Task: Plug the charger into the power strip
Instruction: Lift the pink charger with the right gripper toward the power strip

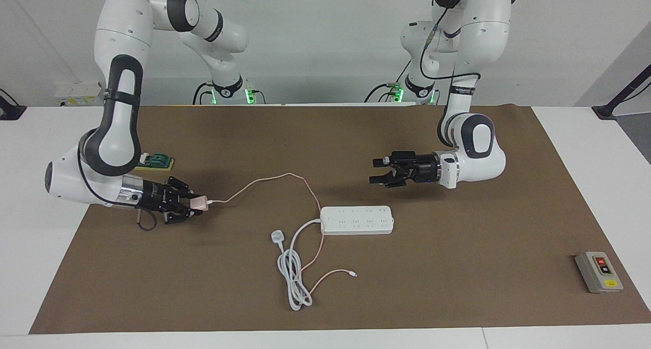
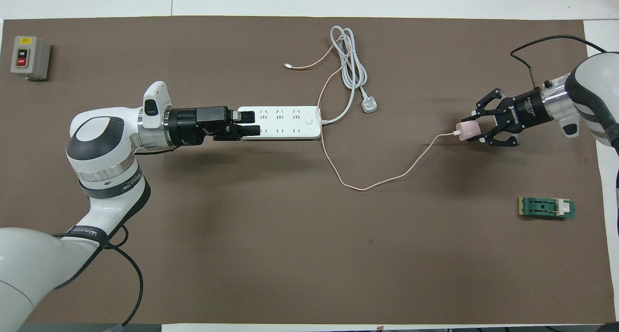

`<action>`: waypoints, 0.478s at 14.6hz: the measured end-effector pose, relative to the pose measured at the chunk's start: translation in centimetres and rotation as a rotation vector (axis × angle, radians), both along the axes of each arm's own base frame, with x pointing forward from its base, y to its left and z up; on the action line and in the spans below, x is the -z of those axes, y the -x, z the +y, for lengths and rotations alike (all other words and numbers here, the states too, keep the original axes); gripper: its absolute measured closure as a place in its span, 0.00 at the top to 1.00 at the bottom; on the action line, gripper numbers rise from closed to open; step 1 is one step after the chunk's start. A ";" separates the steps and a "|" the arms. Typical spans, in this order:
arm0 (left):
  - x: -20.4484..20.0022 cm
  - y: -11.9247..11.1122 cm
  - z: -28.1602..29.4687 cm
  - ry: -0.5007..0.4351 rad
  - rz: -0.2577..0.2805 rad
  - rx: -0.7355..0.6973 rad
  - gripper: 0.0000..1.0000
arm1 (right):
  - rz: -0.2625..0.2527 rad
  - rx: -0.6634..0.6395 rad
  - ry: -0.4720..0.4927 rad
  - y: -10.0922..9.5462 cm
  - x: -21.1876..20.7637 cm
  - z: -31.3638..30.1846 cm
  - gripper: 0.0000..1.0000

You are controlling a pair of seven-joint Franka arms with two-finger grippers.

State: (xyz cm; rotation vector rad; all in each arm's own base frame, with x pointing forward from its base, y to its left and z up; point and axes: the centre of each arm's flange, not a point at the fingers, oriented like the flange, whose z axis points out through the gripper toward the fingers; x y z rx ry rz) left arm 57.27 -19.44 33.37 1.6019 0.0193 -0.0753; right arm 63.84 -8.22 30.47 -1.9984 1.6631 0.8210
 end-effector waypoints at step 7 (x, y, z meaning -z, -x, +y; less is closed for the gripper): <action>-0.1 0.0 -0.3 0.010 -0.001 -0.005 1.00 | 0.036 0.057 -0.010 -1.3 -4.5 6.0 0.47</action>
